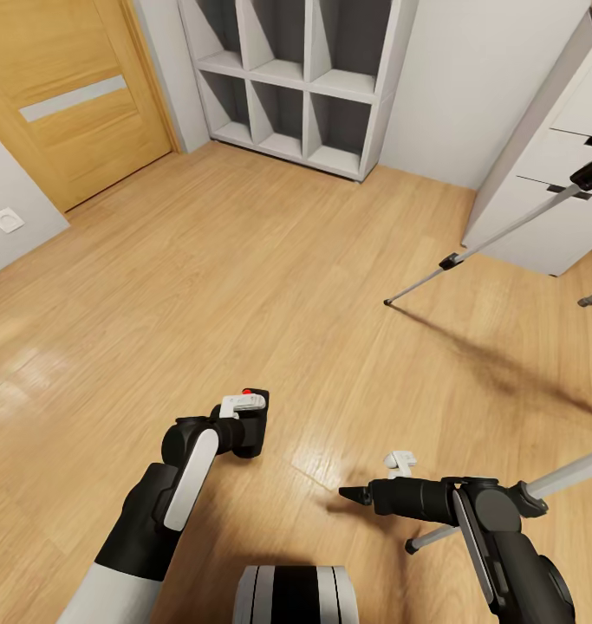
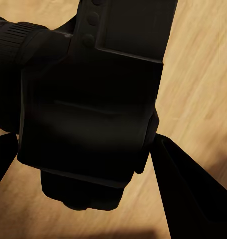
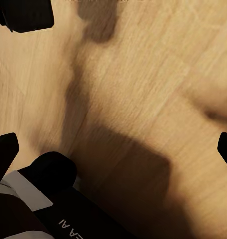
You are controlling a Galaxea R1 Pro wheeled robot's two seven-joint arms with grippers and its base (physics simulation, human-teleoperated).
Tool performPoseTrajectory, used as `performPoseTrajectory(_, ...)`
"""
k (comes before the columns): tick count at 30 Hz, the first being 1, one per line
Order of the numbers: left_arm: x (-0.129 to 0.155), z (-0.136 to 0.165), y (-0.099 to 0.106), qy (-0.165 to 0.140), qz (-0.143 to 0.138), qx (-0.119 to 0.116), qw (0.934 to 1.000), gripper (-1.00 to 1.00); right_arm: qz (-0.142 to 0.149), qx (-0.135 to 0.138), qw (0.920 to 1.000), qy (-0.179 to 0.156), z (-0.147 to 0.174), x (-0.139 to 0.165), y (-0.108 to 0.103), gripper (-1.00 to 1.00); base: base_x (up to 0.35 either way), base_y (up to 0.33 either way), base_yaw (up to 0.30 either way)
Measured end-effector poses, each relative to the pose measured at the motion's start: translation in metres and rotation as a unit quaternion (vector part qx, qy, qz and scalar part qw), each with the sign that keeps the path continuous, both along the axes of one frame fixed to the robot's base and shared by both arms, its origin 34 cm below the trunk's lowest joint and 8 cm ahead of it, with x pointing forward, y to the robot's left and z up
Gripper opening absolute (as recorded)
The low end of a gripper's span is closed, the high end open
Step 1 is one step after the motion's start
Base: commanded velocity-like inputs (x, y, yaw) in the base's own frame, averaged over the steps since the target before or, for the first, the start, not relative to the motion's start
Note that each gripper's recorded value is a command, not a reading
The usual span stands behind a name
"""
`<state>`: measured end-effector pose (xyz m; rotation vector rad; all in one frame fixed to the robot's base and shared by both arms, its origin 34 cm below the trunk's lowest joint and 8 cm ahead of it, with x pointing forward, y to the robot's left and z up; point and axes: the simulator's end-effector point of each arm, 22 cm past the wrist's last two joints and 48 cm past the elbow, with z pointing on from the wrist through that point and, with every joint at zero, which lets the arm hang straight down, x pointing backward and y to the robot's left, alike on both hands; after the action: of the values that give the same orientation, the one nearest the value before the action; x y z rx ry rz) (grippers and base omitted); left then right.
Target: Attach the digital camera to the camera tripod in the bedroom.
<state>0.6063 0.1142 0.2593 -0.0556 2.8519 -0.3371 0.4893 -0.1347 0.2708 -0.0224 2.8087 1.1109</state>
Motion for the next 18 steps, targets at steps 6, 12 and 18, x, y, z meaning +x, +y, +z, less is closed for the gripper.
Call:
performPoseTrajectory(6, 0.005, 0.013, 0.0, -0.011, 0.0, -0.002, 0.9999, -1.0, 0.0, 0.0, 0.9999, -0.012, 0.011, 0.005, 0.0, 1.0, 0.0, 0.0, 0.0)
performPoseTrajectory(12, 0.009, 0.031, 0.002, -0.015, 0.011, -0.063, 0.9978, -1.0, -0.001, 0.0, 0.9997, -0.024, 0.021, 0.011, 0.0, 1.0, 0.0, 0.0, 0.0)
performPoseTrajectory(18, 0.016, 0.088, 0.024, -0.023, 0.027, -0.263, 0.9643, -1.0, -0.001, 0.0, 0.9993, -0.037, 0.032, 0.015, 0.0, 1.0, 0.0, 0.0, 0.0)
